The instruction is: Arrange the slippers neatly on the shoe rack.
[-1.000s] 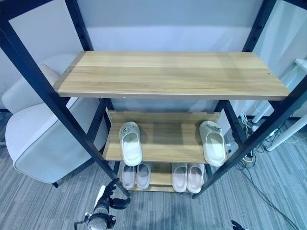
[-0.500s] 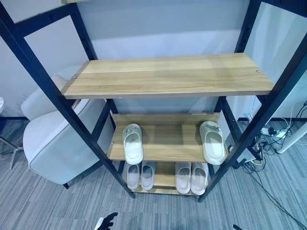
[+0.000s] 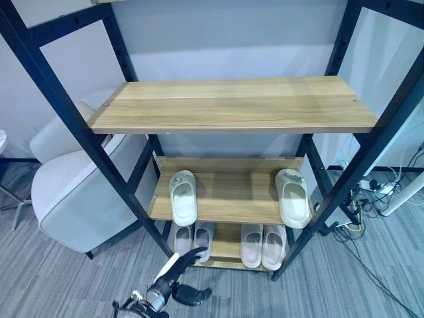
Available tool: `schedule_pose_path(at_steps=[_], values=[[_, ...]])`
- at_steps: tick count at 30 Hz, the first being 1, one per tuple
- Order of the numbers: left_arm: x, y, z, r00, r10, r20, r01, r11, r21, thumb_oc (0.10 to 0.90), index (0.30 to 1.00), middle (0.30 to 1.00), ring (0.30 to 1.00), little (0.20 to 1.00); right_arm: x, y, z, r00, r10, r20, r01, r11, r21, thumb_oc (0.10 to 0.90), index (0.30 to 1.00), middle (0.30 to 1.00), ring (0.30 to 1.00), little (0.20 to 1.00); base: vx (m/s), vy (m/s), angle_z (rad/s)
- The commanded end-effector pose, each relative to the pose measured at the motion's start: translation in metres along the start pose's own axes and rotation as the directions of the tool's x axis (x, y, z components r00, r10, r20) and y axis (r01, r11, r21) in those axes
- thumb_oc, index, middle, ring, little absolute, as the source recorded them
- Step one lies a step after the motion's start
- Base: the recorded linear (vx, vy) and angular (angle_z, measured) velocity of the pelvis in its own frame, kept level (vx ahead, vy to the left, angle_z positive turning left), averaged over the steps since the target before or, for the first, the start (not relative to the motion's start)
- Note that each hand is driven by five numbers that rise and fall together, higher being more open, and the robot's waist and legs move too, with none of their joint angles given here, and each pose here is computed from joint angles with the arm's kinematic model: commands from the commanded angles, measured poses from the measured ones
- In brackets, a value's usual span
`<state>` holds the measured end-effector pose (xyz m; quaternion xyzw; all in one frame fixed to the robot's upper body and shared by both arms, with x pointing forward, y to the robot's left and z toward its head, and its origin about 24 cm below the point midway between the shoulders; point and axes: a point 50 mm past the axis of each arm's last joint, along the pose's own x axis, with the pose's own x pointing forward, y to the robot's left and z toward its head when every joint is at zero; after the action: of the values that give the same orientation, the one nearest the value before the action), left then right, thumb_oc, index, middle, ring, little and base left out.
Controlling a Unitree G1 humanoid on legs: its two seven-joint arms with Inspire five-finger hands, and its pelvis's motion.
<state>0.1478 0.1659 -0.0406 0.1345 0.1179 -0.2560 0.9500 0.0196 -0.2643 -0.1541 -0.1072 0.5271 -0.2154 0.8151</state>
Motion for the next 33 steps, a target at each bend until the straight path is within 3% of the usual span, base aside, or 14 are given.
schedule_pose_path(at_steps=[1, 5, 8, 13, 16, 21, 27, 29, 31, 32, 33], values=[[0.006, 0.022, 0.015, 0.996, 0.010, 0.090, -0.003, 0.997, -0.083, 0.800, 0.900, 0.900, 0.900, 0.900, 0.008, -0.007, 0.023, 0.996, -0.018, 0.082, 0.019, 1.000, -0.020, 0.800, 0.900, 0.900, 0.900, 0.900, -0.01, 0.000, -0.07], [0.008, 0.021, 0.054, 0.963, -0.090, 0.254, 0.127, 0.983, -0.130, 0.800, 0.900, 0.900, 0.900, 0.900, 0.009, -0.008, 0.028, 0.995, -0.008, 0.100, 0.013, 0.999, -0.047, 0.800, 0.900, 0.900, 0.900, 0.900, 0.00, -0.001, -0.01], [0.012, 0.021, 0.070, 0.941, -0.105, 0.321, 0.156, 0.978, -0.140, 0.800, 0.900, 0.900, 0.900, 0.900, 0.009, -0.005, 0.030, 0.994, 0.005, 0.107, 0.002, 0.998, -0.063, 0.800, 0.900, 0.900, 0.900, 0.900, 0.00, -0.002, 0.01], [0.036, 0.016, 0.115, 0.856, -0.104, 0.507, 0.140, 0.990, -0.033, 0.800, 0.900, 0.900, 0.900, 0.900, 0.008, 0.002, 0.030, 0.994, 0.023, 0.111, -0.017, 0.998, -0.061, 0.800, 0.900, 0.900, 0.900, 0.900, 0.00, 0.000, 0.00], [0.055, 0.016, 0.162, 0.742, -0.101, 0.662, 0.014, 0.991, 0.136, 0.800, 0.900, 0.900, 0.900, 0.900, 0.007, 0.006, 0.032, 0.992, 0.025, 0.125, -0.018, 0.998, -0.063, 0.800, 0.900, 0.900, 0.900, 0.900, 0.02, -0.003, 0.04], [0.067, 0.021, 0.196, 0.639, -0.071, 0.766, -0.179, 0.955, 0.238, 0.800, 0.900, 0.900, 0.900, 0.900, 0.004, 0.010, 0.023, 0.994, 0.030, 0.104, -0.023, 0.997, -0.068, 0.800, 0.900, 0.900, 0.900, 0.900, 0.02, 0.000, 0.04], [0.078, 0.034, 0.208, 0.600, -0.019, 0.800, -0.368, 0.881, 0.297, 0.800, 0.900, 0.900, 0.900, 0.900, 0.000, 0.008, 0.011, 0.998, 0.016, 0.063, -0.012, 0.998, -0.057, 0.800, 0.900, 0.900, 0.900, 0.900, 0.03, 0.003, -0.05], [0.084, 0.050, 0.209, 0.598, 0.019, 0.801, -0.500, 0.790, 0.355, 0.800, 0.900, 0.900, 0.900, 0.900, -0.001, 0.007, 0.007, 0.999, 0.002, 0.049, 0.000, 0.999, -0.046, 0.800, 0.900, 0.900, 0.900, 0.900, 0.03, -0.009, -0.07], [0.086, 0.056, 0.208, 0.600, 0.039, 0.799, -0.541, 0.755, 0.370, 0.800, 0.900, 0.900, 0.900, 0.900, 0.000, 0.006, 0.007, 0.999, -0.004, 0.046, 0.006, 0.999, -0.045, 0.800, 0.900, 0.900, 0.900, 0.900, 0.00, -0.008, -0.05], [0.088, 0.069, 0.206, 0.609, 0.064, 0.790, -0.605, 0.682, 0.411, 0.800, 0.900, 0.900, 0.900, 0.900, 0.000, 0.005, 0.007, 0.999, -0.011, 0.046, 0.013, 0.999, -0.040, 0.800, 0.900, 0.900, 0.900, 0.900, 0.00, -0.004, -0.03], [0.088, 0.069, 0.206, 0.609, 0.064, 0.791, -0.606, 0.681, 0.411, 0.800, 0.900, 0.900, 0.900, 0.900, 0.000, 0.005, 0.007, 0.999, -0.011, 0.046, 0.013, 0.999, -0.040, 0.800, 0.900, 0.900, 0.900, 0.900, -0.02, 0.008, -0.03]])
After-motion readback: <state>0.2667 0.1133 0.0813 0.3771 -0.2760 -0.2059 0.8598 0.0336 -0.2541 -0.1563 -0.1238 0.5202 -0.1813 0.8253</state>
